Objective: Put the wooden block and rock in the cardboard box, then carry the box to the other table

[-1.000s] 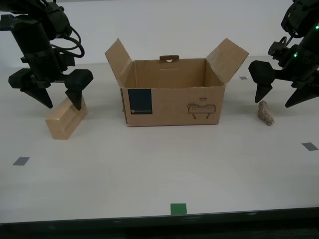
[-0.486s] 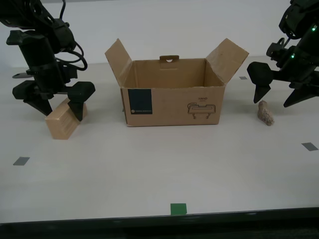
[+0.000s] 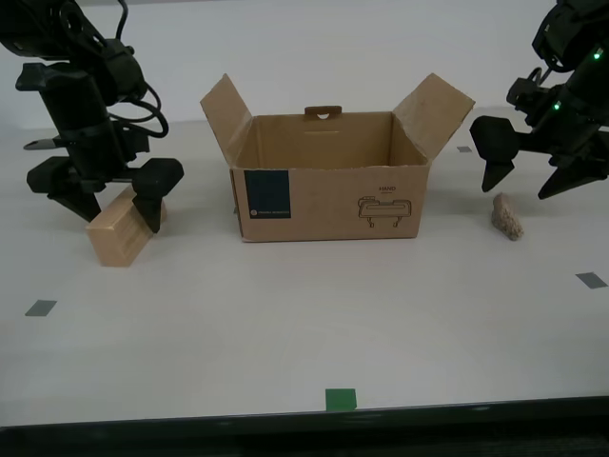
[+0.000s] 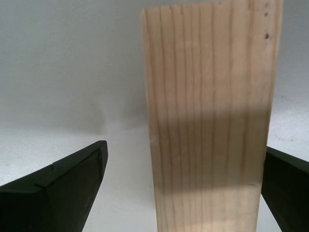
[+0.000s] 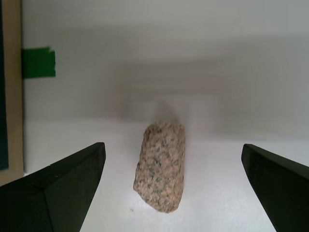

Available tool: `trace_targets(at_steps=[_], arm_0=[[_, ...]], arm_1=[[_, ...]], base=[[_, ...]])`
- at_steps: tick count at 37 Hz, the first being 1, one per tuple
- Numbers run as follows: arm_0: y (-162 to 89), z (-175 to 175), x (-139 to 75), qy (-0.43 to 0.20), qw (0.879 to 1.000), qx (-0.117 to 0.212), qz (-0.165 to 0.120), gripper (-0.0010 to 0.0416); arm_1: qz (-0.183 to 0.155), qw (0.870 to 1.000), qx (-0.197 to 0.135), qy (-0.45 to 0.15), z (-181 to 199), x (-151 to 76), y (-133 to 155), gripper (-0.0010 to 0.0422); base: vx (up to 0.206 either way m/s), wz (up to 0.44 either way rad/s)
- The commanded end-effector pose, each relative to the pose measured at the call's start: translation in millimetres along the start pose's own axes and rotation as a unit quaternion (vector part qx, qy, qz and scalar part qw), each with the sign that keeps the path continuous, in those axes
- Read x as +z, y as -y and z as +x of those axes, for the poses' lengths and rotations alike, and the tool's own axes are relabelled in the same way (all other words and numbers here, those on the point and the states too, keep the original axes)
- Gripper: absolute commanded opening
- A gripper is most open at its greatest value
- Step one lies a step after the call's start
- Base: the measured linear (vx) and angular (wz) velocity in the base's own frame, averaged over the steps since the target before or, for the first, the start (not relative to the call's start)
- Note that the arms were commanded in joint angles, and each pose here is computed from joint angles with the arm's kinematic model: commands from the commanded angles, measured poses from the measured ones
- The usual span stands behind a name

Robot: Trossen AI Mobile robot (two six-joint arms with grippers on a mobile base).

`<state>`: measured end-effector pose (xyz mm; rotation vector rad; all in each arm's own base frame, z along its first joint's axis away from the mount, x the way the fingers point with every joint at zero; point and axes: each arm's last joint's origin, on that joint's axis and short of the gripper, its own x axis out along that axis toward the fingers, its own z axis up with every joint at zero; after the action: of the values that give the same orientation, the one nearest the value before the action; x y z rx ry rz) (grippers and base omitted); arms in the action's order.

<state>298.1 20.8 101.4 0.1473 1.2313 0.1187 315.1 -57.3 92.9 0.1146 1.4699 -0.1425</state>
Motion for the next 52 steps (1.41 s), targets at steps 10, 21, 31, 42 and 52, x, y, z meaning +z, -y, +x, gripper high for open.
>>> trace_targets(at_steps=[10, 21, 31, 42, 52], arm_0=[[0.4, 3.6, -5.4, 0.007, 1.000, -0.024, -0.016, 0.0394], [-8.0, 5.4, -13.4, -0.013, 0.999, -0.019, -0.032, 0.0384], [-15.1, 6.4, -8.1, 0.009, 0.999, -0.019, -0.042, 0.0366], [-14.5, 6.3, -7.7, 0.011, 0.998, -0.036, -0.046, 0.0383], [-14.7, 6.3, -6.1, 0.020, 0.998, -0.036, -0.047, 0.0381]], arm_1=[[0.000, 1.000, 0.000, -0.002, -0.1, -0.4, 0.1, 0.0389], [-0.001, 1.000, 0.000, -0.004, -0.1, -0.8, 0.2, 0.0389], [-0.002, 1.000, 0.000, -0.006, 0.0, -1.3, 0.2, 0.0389], [-0.002, 1.000, -0.005, -0.007, 0.1, -1.4, 0.5, 0.0389], [-0.002, 1.000, -0.005, -0.007, 0.0, -1.4, 0.5, 0.0389]], base=[[0.000, 0.000], [0.000, 0.000], [0.000, 0.000], [0.000, 0.000], [0.000, 0.000]])
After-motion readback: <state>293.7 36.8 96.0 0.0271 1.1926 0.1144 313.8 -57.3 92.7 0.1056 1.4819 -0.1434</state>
